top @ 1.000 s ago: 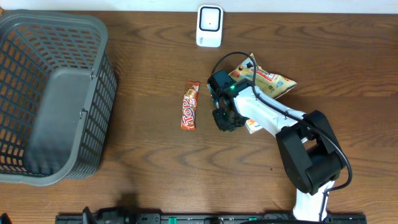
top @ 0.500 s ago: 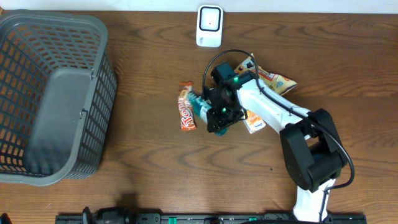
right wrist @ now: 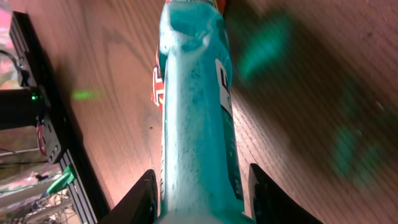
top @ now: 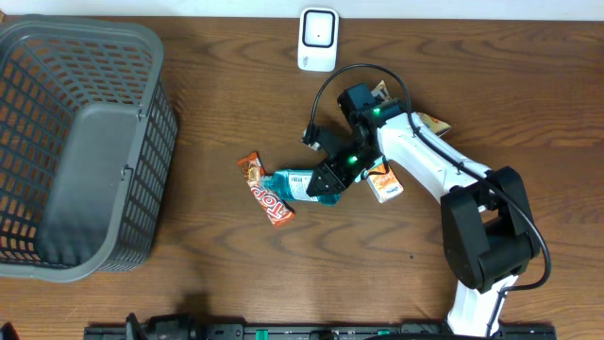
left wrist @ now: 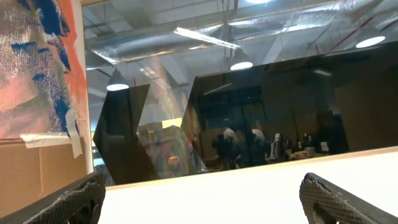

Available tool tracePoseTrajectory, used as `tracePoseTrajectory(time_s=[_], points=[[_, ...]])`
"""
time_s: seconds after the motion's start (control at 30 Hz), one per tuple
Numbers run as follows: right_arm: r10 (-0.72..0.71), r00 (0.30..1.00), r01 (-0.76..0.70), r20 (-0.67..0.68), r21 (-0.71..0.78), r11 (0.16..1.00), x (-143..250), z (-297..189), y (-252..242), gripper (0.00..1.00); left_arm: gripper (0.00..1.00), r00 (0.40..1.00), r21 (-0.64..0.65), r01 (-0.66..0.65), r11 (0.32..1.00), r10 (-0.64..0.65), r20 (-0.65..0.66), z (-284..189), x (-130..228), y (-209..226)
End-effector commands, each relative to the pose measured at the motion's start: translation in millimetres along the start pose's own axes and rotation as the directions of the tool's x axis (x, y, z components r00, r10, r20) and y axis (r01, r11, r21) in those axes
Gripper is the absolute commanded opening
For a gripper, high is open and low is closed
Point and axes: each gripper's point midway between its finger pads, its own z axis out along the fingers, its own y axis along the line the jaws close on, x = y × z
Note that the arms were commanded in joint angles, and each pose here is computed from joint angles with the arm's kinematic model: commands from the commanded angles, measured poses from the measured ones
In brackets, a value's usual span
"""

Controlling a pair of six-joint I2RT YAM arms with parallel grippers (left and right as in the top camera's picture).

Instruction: Scan the item barcode

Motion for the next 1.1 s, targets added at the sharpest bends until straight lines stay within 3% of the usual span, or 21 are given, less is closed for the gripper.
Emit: tracePoseTrajectory(time_s=[0.0,0.07,0.17,0.3,0.53,0.67,0.73,0.83,0.9,0.93,1.07], points=[[-0.078,0.994,0.082,0.080,-0.054,0.995,-18.3,-17.1,20.5,0.01,0.99,1.000,-0.002,0.007,1.000,-0.007,-0.004,0.2,1.4,-0.2],[-0.075,0.996,0.075,0.047,0.007,0.997,-13.6,-14.3,10.9,0.01,0.99,1.000,-0.002,0.008,1.000,-0.008,-0.004,0.2,1.4,-0.2],[-0.016,0.999,0.025,-0.043,0.231,0.973,0.5,-9.8,-23.0,0.01,0.99,1.000,-0.002,0.008,1.000,-0.008,-0.004,0.2,1.4,-0.2],[0.073,0.994,-0.022,-0.078,0.520,0.854,12.9,-9.0,-63.2,0.01,0.99,1.000,-0.002,0.008,1.000,-0.008,-0.004,0.2,1.4,-0.2],[0.074,0.995,-0.098,0.064,0.679,0.728,3.2,10.0,-86.2,0.01,0.99,1.000,-0.001,0.007,1.000,-0.007,-0.003,0.2,1.3,-0.3],[0.080,0.992,-0.124,0.096,0.694,0.709,10.7,20.1,-92.2,0.01,0.99,1.000,-0.001,0.007,1.000,-0.007,-0.003,0.2,1.3,-0.3],[0.097,0.990,-0.142,0.104,0.692,0.708,14.0,21.9,-92.8,0.07,0.99,1.000,-0.001,0.007,1.000,-0.007,-0.003,0.2,1.3,-0.3],[0.098,0.989,-0.149,0.113,0.691,0.708,12.7,21.9,-93.0,0.24,0.99,1.000,-0.001,0.007,1.000,-0.007,-0.003,0.2,1.3,-0.3],[0.092,0.988,-0.150,0.121,0.690,0.708,10.3,21.6,-93.1,0.45,0.99,1.000,-0.001,0.007,1.000,-0.007,-0.003,0.2,1.3,-0.3],[0.089,0.988,-0.150,0.123,0.690,0.708,9.1,21.3,-93.0,0.51,0.99,1.000,-0.001,0.007,1.000,-0.007,-0.003,0.2,1.3,-0.3],[0.090,0.988,-0.150,0.123,0.690,0.708,9.3,21.3,-92.9,0.65,0.99,1.000,-0.001,0.007,1.000,-0.007,-0.003,0.2,1.3,-0.3]])
